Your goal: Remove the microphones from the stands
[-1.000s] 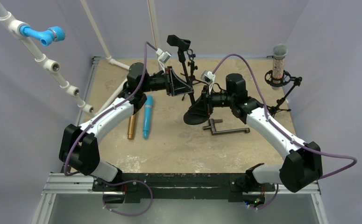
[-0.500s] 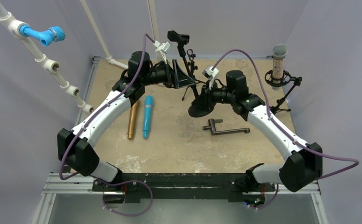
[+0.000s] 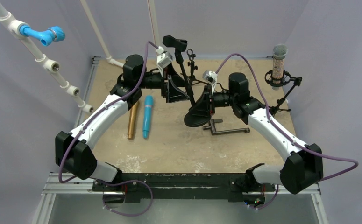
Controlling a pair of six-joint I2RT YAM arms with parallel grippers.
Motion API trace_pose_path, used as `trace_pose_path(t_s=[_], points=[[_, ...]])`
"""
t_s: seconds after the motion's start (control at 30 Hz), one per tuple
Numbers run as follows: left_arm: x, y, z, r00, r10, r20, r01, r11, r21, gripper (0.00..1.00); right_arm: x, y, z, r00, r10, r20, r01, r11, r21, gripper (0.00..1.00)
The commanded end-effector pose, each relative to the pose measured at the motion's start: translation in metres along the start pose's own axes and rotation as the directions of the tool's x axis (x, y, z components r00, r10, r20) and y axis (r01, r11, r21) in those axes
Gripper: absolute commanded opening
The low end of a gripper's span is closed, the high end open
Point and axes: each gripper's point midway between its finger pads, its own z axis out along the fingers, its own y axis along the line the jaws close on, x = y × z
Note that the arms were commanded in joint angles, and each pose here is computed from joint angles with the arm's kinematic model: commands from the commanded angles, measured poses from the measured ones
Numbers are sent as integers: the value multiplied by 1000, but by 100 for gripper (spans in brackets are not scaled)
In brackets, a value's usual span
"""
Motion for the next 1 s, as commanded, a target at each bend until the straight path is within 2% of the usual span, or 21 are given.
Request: trace_pose_path(t_s=[0.0,0.13,0.27,0.37,0.5,0.67,0.77,0.83,0.97], points=[[-11,-23,-8,974,223,42,-226,964,137,77,-26,45,-9,992,-102,75,115,975,-189,0],[-13,-27,-7,969,235,80,-245,954,172,75,-22,46,-8,993,-93,68,105,971,-215,0],[-20,-27,-2,977,175,121,-197,959,204,66,-20,45,-8,994,-90,65,102,971,-216,0],[-25,-29,1,981,133,144,-164,960,228,54,-18,42,-7,994,-89,65,101,974,-201,0],[-25,-27,5,986,71,148,-105,966,238,33,-17,37,-6,993,-94,66,104,979,-175,0],[-20,-27,10,990,22,138,-53,973,226,16,-22,29,-5,992,-102,73,110,987,-117,0],[-16,-22,11,991,-13,134,-11,984,177,9,-25,16,-5,991,-113,69,116,992,-38,0],[-13,-12,13,990,-53,129,42,996,83,7,-24,4,-7,991,-121,53,119,992,36,0],[-6,16,10,974,-184,131,206,962,-182,13,-27,-22,-12,990,-138,37,128,972,198,0]])
